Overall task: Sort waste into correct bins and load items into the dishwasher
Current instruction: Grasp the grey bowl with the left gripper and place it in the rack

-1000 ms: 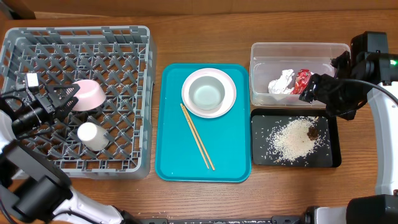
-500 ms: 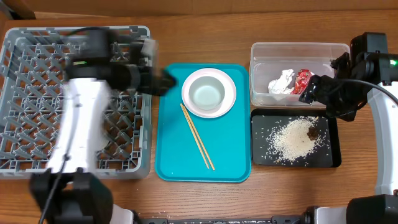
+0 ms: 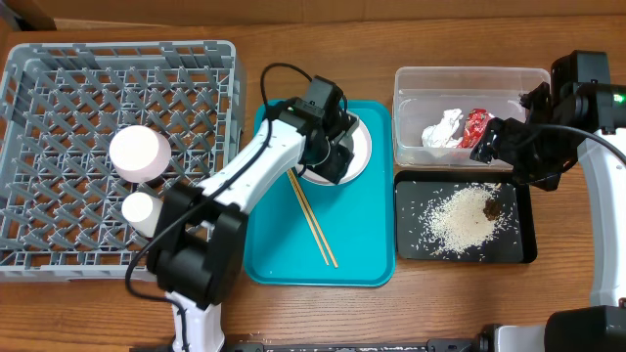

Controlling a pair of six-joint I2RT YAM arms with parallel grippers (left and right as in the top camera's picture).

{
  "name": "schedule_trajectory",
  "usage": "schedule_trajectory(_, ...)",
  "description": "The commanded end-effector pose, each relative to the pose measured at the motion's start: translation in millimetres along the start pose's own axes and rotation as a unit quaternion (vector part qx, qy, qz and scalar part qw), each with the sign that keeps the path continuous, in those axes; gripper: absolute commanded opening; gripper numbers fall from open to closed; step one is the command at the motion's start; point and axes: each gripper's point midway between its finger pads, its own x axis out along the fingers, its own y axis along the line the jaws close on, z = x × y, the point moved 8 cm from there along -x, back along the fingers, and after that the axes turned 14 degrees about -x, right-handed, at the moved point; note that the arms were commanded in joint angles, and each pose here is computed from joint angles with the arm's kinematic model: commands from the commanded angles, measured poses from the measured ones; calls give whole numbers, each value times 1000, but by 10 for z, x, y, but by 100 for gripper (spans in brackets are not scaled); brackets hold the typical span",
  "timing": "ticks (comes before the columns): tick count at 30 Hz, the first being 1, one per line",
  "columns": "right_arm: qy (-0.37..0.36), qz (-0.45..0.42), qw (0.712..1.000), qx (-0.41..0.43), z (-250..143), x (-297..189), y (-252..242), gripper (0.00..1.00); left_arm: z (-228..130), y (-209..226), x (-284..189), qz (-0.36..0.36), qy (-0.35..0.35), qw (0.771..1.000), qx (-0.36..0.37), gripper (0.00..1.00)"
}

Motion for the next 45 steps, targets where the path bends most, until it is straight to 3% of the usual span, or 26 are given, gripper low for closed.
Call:
schedule_trajectory(1, -16, -3, 1000, -8, 20, -84, 23, 84, -18, 83, 141, 29, 14, 999, -4, 40)
schedule_trajectory(4, -15, -3, 1000, -8, 15, -84, 23, 84, 0, 87, 115, 28, 10, 1000, -4, 9)
schedule_trajectory(5, -15, -3, 1000, -8, 15, -84, 23, 84, 29, 81, 83, 27, 4, 1000, -4, 4)
schedule_trajectory(10, -15, -3, 1000, -8, 15, -84, 23, 84, 243, -31, -259, 20, -31, 999, 1, 4)
schedule_trajectory(18, -15, -3, 1000, -8, 15, -84, 23, 84, 580, 36, -1316, -41, -117, 991, -50, 4)
schedule_trajectory(23, -15, -3, 1000, -8, 15, -84, 23, 84, 607, 520, -1784, -172, -150, 970, -83, 4)
schedule_trajectory(28, -15, -3, 1000, -8, 15, -84, 23, 84, 518, 1248, -2048, -288, -186, 932, -117, 4)
schedule_trajectory(29, -14, -3, 1000, -8, 13, -84, 24, 84, 456, 1552, -2120, -316, -204, 916, -137, 4)
schedule_trajectory(34, -11, -3, 1000, -7, 3, -84, 22, 84, 323, 2169, -2121, -378, -231, 878, -181, 4)
schedule_trajectory(41, -11, -3, 1000, -7, 2, -84, 23, 85, 190, 2777, -1732, -454, -222, 825, -254, 4)
schedule_trajectory(45, -10, -3, 1000, -7, 0, -84, 22, 84, 58, 3061, -1522, -461, -211, 807, -302, 4)
